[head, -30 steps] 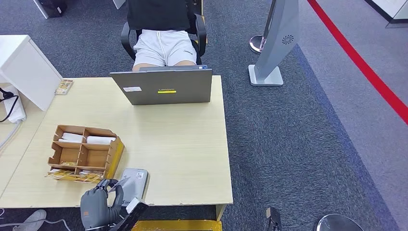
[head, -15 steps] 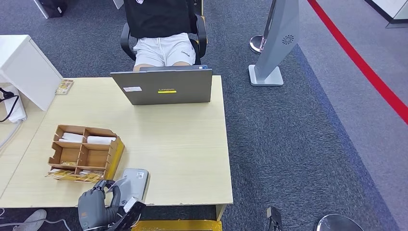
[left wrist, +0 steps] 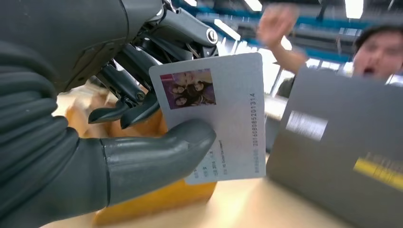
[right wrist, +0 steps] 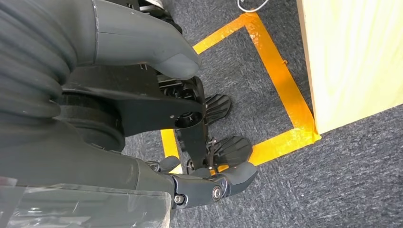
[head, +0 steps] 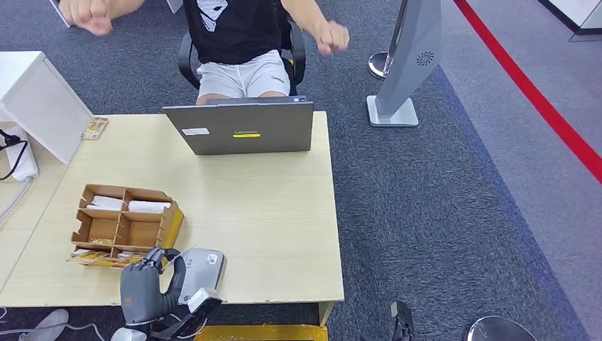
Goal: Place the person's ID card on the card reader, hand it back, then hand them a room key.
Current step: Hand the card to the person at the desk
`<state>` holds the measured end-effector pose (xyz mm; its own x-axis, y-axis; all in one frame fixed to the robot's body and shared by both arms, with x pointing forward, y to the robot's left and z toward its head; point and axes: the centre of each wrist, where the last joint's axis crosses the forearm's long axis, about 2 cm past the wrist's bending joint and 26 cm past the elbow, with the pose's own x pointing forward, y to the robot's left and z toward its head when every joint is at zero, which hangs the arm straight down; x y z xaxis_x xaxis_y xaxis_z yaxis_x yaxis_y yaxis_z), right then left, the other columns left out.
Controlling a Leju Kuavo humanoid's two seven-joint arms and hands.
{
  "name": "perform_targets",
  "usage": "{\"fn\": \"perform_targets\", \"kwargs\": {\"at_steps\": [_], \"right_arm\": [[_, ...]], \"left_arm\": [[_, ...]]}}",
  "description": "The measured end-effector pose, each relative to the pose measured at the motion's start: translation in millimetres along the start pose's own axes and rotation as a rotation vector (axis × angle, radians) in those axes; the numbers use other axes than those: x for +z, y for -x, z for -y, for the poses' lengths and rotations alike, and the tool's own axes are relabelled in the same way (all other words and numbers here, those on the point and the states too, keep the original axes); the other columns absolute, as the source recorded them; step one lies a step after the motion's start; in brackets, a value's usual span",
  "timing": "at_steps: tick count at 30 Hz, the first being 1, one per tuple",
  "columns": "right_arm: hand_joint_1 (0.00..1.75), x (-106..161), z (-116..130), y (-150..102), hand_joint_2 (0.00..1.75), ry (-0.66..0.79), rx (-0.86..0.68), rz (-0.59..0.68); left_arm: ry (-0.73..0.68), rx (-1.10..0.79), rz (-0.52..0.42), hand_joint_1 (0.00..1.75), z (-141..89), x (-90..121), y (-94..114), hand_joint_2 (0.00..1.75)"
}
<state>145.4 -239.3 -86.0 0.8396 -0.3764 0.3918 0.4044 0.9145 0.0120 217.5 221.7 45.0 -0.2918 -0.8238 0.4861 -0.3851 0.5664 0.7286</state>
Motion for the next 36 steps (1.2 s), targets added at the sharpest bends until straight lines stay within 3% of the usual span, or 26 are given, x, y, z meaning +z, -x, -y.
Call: {"fn": "perform_targets", "kwargs": {"at_steps": [7,13,19,23,26,28,30,32,36], "right_arm": [[0.0,0.4,-6.5,-6.4,1.75,-0.013,0.016,0.008],[0.0,1.4,-12.5,-9.1,1.75,-0.024,0.032,0.008],[0.0,1.8,-16.4,-12.6,1.75,-0.035,0.046,0.011],[0.0,2.5,-20.8,-15.5,1.75,-0.044,0.056,0.011],[0.0,2.8,-22.1,-15.6,1.75,-0.046,0.059,0.009],[0.0,3.0,-22.7,-15.8,1.75,-0.046,0.061,0.009],[0.0,3.1,-23.3,-15.7,1.75,-0.047,0.061,0.009],[0.0,3.2,-23.5,-15.3,1.75,-0.047,0.061,0.009],[0.0,3.2,-23.3,-14.9,1.75,-0.046,0.061,0.009]], "left_arm": [[-0.176,-0.026,0.178,1.75,-30.5,-70.2,-30.3,1.75],[-0.318,-0.068,0.267,1.75,-59.9,-123.1,-35.3,1.75],[-0.395,-0.143,0.291,1.75,-84.0,-168.4,-19.7,1.75],[-0.411,-0.218,0.241,1.75,-99.4,-202.6,9.3,1.75],[-0.409,-0.258,0.217,1.75,-108.0,-215.1,30.8,1.75],[-0.406,-0.274,0.204,0.99,-111.1,-217.6,41.2,1.75],[-0.399,-0.289,0.186,0.12,-112.4,-216.7,50.3,1.75],[-0.388,-0.302,0.165,0.0,-112.1,-213.3,58.2,1.75],[-0.372,-0.309,0.138,0.0,-110.5,-204.7,68.4,1.75]]}}
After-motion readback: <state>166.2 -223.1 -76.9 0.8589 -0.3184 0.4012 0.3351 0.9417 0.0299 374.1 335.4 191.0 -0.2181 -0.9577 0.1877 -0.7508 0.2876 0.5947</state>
